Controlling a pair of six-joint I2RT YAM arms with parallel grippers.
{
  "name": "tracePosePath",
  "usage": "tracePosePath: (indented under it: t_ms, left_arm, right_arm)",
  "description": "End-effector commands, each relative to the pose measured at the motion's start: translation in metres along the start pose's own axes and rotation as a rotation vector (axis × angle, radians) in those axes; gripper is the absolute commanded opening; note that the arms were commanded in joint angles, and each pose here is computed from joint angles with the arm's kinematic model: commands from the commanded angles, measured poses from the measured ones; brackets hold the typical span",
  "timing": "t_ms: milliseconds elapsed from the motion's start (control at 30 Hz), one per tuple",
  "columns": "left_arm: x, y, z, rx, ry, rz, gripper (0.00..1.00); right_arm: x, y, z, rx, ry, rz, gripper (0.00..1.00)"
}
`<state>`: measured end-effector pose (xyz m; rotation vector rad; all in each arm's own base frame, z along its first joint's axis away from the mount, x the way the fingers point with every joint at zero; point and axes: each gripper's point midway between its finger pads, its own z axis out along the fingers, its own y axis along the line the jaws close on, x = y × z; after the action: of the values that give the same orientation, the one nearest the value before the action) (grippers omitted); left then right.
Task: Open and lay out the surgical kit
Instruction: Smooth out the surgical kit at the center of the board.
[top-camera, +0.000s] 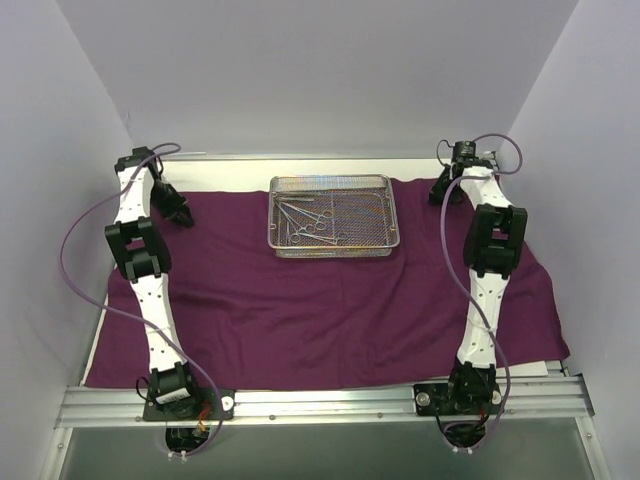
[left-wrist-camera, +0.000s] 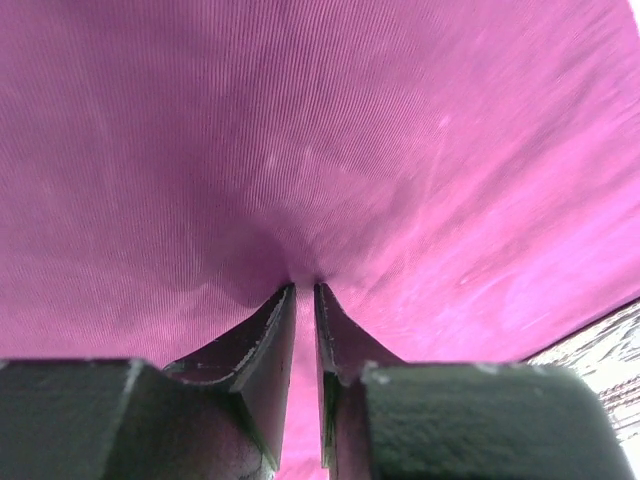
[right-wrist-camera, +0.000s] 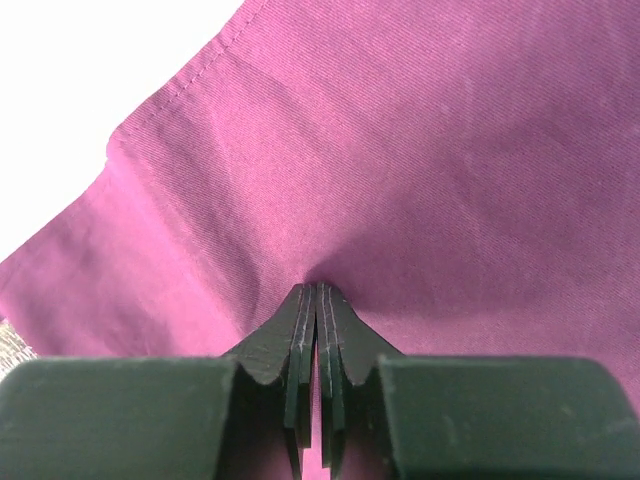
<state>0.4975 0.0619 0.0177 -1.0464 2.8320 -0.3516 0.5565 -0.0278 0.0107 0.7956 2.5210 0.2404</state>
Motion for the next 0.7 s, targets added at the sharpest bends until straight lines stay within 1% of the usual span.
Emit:
tracePosePath:
  t_ms: [0, 67, 100, 133, 167, 200, 267, 300, 367, 400, 433, 467, 500, 533, 600, 633, 667]
  left_arm:
    - [-0.019, 0.015, 0.032, -0.048, -0.026, 0.021, 0.24]
    - [-0.027, 0.014, 0.029, -0.009, -0.042, 0.010, 0.24]
    - [-0.032, 0.013, 0.025, -0.003, -0.058, 0.007, 0.25]
    - [-0.036, 0.013, 0.020, 0.002, -0.077, 0.017, 0.26]
    - [-0.038, 0.011, 0.015, 0.007, -0.092, 0.029, 0.36]
    - [-0.046, 0.001, -0.005, 0.033, -0.149, 0.053, 0.43]
    - [-0.050, -0.009, -0.026, 0.057, -0.206, 0.085, 0.51]
    - [-0.053, -0.017, -0.049, 0.069, -0.264, 0.102, 0.57]
    - [-0.053, -0.023, -0.072, 0.088, -0.313, 0.112, 0.61]
    - [-0.050, -0.029, -0.094, 0.110, -0.356, 0.119, 0.66]
    - [-0.048, -0.031, -0.104, 0.118, -0.374, 0.118, 0.69]
    - [-0.045, -0.035, -0.114, 0.125, -0.395, 0.128, 0.71]
    - [-0.040, -0.043, -0.137, 0.146, -0.434, 0.149, 0.73]
    - [-0.028, -0.049, -0.136, 0.137, -0.421, 0.184, 0.77]
    - [-0.007, -0.052, -0.143, 0.114, -0.391, 0.214, 0.78]
    - [0.008, -0.059, -0.140, 0.101, -0.361, 0.258, 0.81]
    - [0.016, -0.058, -0.139, 0.061, -0.348, 0.273, 0.82]
  right_arm:
    - [0.057, -0.052, 0.046, 0.168, 0.185, 0.034, 0.03]
    - [0.058, -0.056, 0.053, 0.180, 0.199, 0.033, 0.03]
    - [0.044, -0.049, 0.052, 0.166, 0.171, 0.027, 0.03]
    - [0.039, -0.046, 0.052, 0.158, 0.167, 0.018, 0.03]
    - [0.042, -0.045, 0.054, 0.155, 0.184, 0.014, 0.04]
    - [0.036, -0.040, 0.052, 0.141, 0.173, 0.007, 0.05]
    - [0.019, -0.025, 0.042, 0.094, 0.126, -0.011, 0.07]
    - [0.013, -0.022, 0.037, 0.083, 0.111, -0.016, 0.09]
    - [-0.005, -0.008, 0.018, 0.043, 0.060, -0.039, 0.16]
    - [-0.012, -0.002, 0.009, 0.025, 0.040, -0.047, 0.21]
    - [-0.027, 0.008, -0.009, 0.001, -0.003, -0.057, 0.32]
    - [-0.034, 0.012, -0.020, -0.009, -0.023, -0.074, 0.37]
    - [-0.041, 0.015, -0.031, -0.007, -0.050, -0.083, 0.43]
    - [-0.050, 0.021, -0.053, -0.012, -0.083, -0.095, 0.52]
    - [-0.055, 0.020, -0.073, -0.001, -0.108, -0.118, 0.59]
    - [-0.055, 0.020, -0.081, 0.006, -0.113, -0.127, 0.65]
    - [-0.053, 0.021, -0.097, 0.007, -0.111, -0.139, 0.67]
